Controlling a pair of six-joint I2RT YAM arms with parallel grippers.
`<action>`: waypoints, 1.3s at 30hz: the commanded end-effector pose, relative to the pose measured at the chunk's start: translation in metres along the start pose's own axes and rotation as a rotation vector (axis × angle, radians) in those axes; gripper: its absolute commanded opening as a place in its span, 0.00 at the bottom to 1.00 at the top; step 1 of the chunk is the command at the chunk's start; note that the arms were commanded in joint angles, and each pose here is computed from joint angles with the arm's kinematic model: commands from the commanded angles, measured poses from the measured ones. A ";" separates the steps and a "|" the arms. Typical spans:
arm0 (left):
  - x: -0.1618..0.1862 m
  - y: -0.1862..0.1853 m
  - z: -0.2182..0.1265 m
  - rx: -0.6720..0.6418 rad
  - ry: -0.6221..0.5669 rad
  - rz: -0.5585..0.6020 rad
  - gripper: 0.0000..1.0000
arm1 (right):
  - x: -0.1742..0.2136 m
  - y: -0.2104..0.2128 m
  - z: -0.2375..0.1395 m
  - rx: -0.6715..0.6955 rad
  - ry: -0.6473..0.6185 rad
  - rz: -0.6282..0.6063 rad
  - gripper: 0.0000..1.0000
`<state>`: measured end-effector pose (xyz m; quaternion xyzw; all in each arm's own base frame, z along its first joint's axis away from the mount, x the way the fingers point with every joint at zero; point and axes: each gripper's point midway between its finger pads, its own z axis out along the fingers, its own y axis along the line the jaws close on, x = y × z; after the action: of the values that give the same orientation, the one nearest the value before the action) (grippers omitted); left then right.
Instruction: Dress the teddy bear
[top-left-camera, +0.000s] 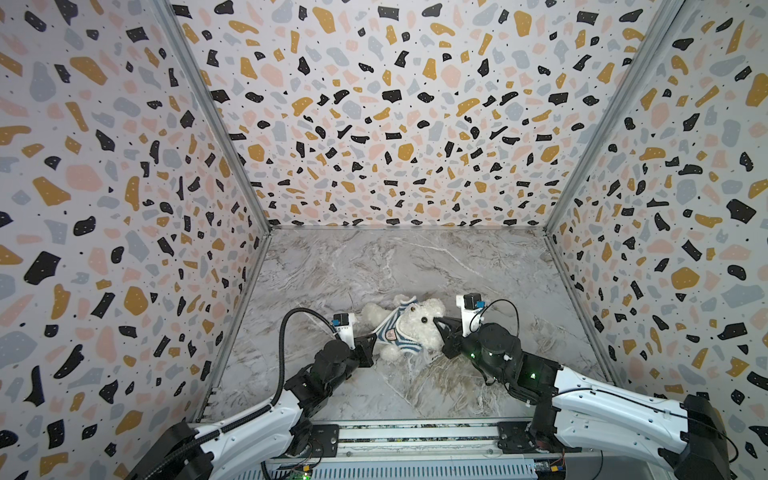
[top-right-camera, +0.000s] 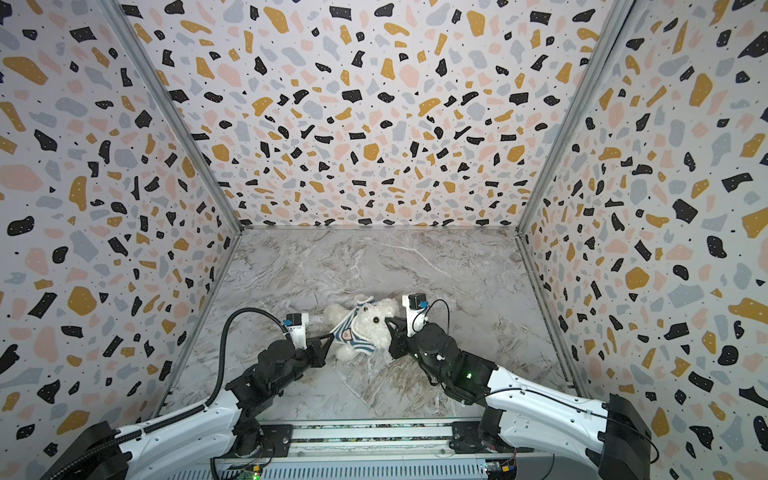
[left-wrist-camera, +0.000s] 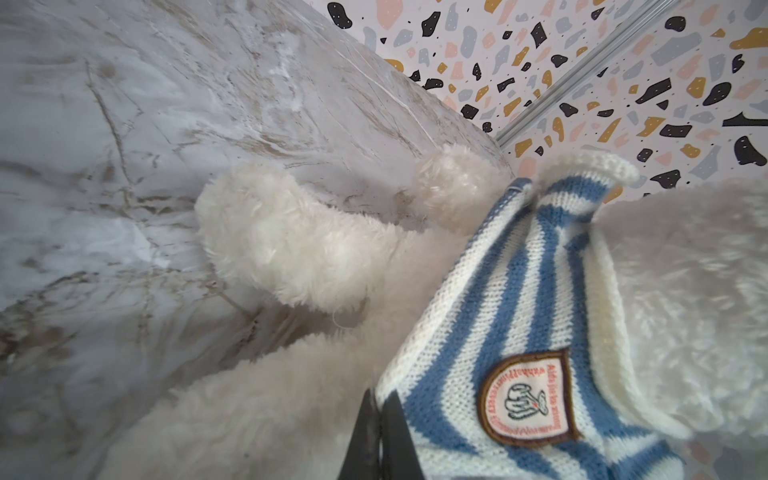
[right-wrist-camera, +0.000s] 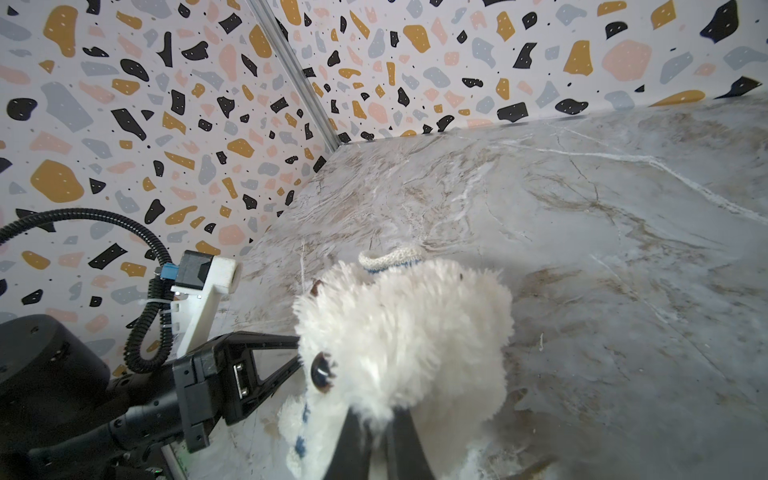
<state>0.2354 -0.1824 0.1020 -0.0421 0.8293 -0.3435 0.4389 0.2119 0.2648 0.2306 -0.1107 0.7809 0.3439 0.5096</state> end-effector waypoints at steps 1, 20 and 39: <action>0.001 0.033 -0.003 -0.154 0.003 0.051 0.00 | -0.034 0.004 -0.011 -0.024 -0.113 0.076 0.00; -0.003 -0.048 -0.009 0.195 0.099 0.174 0.44 | -0.037 0.028 0.014 -0.220 -0.027 -0.322 0.00; -0.089 -0.099 -0.056 0.213 -0.094 0.208 0.46 | 0.014 0.046 0.009 -0.509 -0.150 -1.094 0.00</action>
<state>0.2233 -0.2005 0.2305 0.0694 0.7704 -0.3939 0.4965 0.1980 0.3012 0.2214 -0.5464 0.5488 0.2345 0.5876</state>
